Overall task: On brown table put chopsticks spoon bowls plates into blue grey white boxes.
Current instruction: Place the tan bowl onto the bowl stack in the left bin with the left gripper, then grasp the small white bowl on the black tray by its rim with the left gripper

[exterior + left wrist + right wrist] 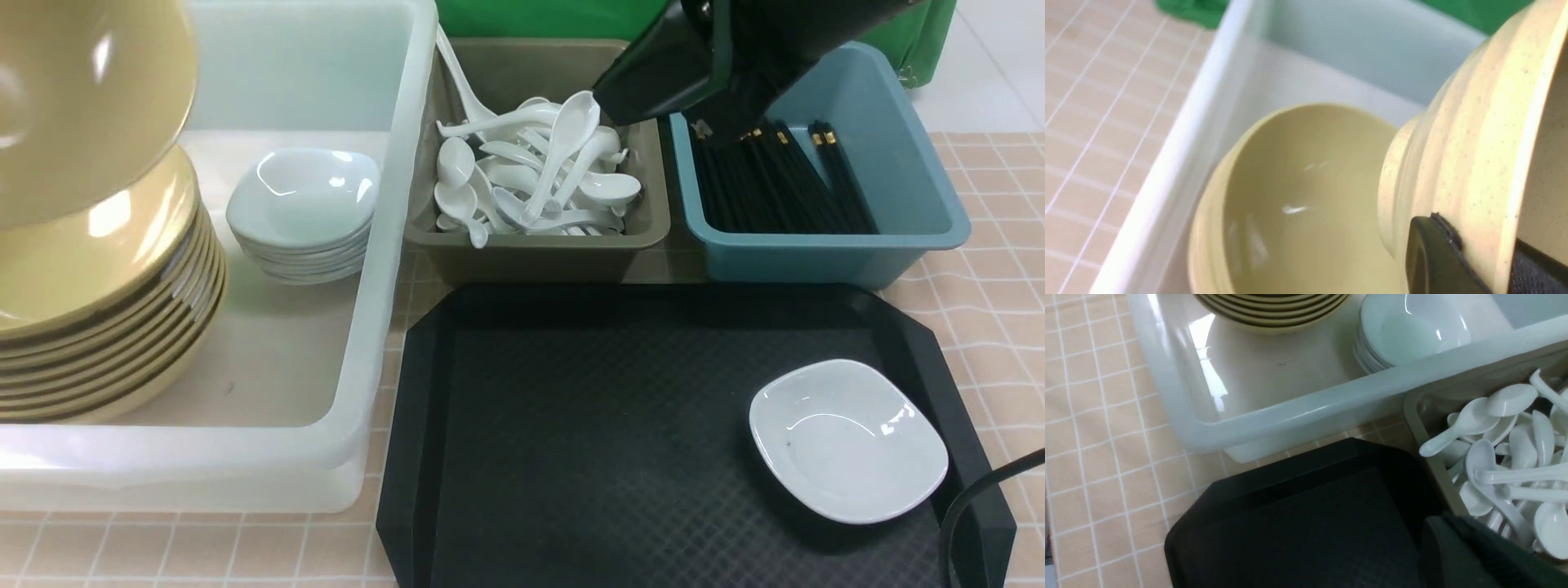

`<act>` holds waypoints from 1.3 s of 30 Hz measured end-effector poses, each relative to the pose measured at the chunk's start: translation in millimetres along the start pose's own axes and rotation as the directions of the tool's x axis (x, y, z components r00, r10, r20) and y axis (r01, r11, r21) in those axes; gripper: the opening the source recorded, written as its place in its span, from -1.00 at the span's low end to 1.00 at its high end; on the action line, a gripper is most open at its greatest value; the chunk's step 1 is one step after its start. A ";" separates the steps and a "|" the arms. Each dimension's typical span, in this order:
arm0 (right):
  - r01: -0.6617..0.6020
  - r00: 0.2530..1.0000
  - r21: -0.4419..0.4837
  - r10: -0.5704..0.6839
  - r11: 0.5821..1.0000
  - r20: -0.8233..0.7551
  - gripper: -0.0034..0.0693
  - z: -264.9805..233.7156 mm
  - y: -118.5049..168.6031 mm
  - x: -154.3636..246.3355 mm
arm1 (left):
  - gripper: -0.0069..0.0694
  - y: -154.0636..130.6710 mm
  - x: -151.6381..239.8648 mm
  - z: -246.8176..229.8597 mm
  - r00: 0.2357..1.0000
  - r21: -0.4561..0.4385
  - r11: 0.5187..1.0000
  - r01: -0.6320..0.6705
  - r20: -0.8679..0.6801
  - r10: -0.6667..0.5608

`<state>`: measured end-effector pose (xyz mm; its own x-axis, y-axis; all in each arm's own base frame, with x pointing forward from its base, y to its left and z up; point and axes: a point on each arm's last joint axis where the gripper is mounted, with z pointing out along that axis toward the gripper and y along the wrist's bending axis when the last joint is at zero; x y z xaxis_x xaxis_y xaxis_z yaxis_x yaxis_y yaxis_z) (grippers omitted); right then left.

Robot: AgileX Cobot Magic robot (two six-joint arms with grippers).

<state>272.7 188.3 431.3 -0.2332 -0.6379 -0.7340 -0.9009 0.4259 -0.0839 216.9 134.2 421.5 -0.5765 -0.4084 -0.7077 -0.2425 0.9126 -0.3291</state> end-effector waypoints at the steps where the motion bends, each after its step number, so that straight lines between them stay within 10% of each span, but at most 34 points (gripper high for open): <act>1: 0.000 1.000 0.000 0.000 1.000 0.000 -0.81 0.0 0.0 0.0 | -0.80 7.2 2.3 9.8 0.999 -0.009 1.000 0.023 -0.027 -0.023; 11: 0.002 1.000 -0.002 -0.002 1.000 -0.003 -0.80 0.0 0.2 0.3 | -0.61 57.4 22.6 68.3 0.980 -0.150 0.984 0.097 -0.156 -0.121; 20: 0.019 1.000 -0.005 -0.019 1.000 -0.005 -0.79 0.0 0.4 0.5 | 0.54 56.6 16.8 59.7 0.990 -0.188 0.980 0.059 -0.113 -0.081; 25: 0.023 1.000 0.000 -0.023 1.000 -0.008 -0.78 -0.4 0.0 0.5 | 0.82 32.9 -7.2 22.0 1.000 -0.177 0.984 0.002 -0.024 -0.006; 32: 0.005 0.997 0.172 0.008 0.985 -0.073 -0.78 -19.1 -9.9 1.7 | 0.74 -57.9 -26.9 -19.7 0.987 0.083 0.984 -0.160 0.024 0.159; 39: -0.116 0.949 0.398 0.220 0.910 -0.226 -0.77 -37.0 -19.8 25.2 | 0.60 -198.1 31.5 55.8 0.801 0.464 0.762 -0.452 -0.164 0.576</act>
<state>271.1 140.0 439.4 -0.5019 -0.6569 -0.5627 -0.6471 0.7168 -0.2596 290.2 -60.4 429.6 -0.7295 0.2011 -0.6537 0.4378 0.8716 -0.2204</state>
